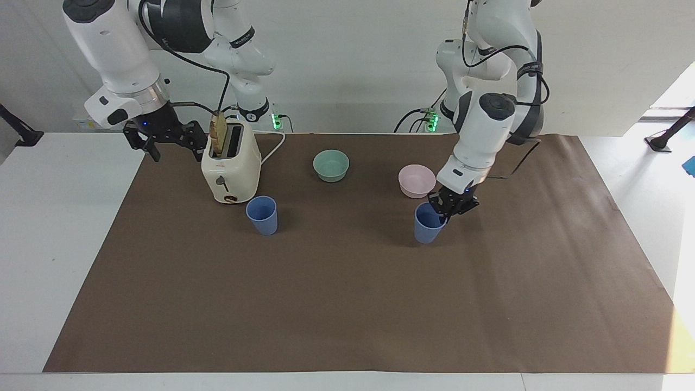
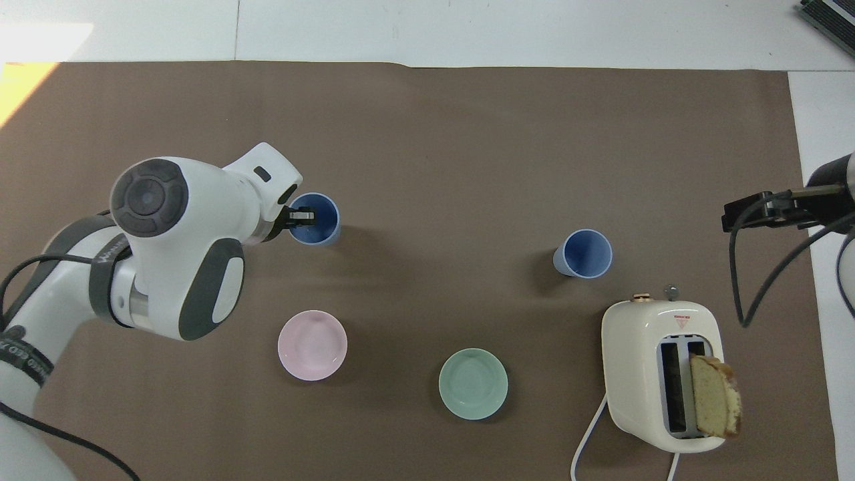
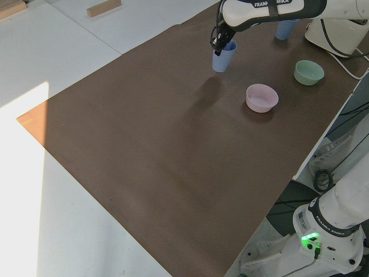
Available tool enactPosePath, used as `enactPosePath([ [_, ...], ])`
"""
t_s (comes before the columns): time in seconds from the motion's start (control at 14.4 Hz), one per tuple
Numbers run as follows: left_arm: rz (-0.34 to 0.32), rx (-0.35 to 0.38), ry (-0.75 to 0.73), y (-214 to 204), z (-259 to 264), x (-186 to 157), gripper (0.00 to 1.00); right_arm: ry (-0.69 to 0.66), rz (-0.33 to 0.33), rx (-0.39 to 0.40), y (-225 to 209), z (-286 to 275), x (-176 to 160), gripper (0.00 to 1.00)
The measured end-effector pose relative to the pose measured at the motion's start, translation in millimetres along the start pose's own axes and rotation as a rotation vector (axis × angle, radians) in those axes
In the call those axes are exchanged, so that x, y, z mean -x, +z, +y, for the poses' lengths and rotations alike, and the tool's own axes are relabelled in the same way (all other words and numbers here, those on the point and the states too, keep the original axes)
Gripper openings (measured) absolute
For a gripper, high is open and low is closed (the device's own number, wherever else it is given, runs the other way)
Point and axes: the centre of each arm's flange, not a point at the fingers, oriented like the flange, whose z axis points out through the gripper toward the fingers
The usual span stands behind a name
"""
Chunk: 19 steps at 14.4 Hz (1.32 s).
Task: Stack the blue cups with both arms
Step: 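Move the blue cup toward the table center with the left gripper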
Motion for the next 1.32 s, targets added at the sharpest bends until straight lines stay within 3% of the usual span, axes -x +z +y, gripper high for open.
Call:
enactPosePath([
  [0.21, -0.01, 0.011, -0.01, 15.7, 46.7, 26.1, 0.05, 0.0, 0.0, 0.0, 0.2, 0.0, 0.0, 1.0],
  [0.49, -0.031, 0.009, -0.006, 29.4, 69.1, 46.7, 0.05, 0.0, -0.001, 0.0, 0.3, 0.0, 0.0, 1.0],
  [0.56, -0.035, 0.014, -0.018, 31.9, 70.0, 48.4, 0.11, 0.0, -0.001, 0.0, 0.3, 0.0, 0.0, 1.0],
  [0.83, -0.048, 0.039, -0.051, 32.7, 68.9, 48.4, 0.54, 0.002, -0.001, 0.0, 0.5, 0.0, 0.0, 1.0],
  [1.04, -0.042, 0.04, -0.058, 30.1, 66.0, 44.8, 0.96, 0.003, 0.019, -0.018, 9.1, -2.5, -3.4, 1.0],
  [1.11, -0.038, 0.042, -0.062, 26.5, 64.6, 42.2, 1.0, 0.002, 0.04, -0.032, 20.8, -5.6, -7.4, 1.0],
  [1.32, -0.035, 0.044, -0.052, -1.6, 49.0, 29.1, 1.0, -0.013, 0.06, -0.054, 71.1, -19.6, -17.3, 1.0],
])
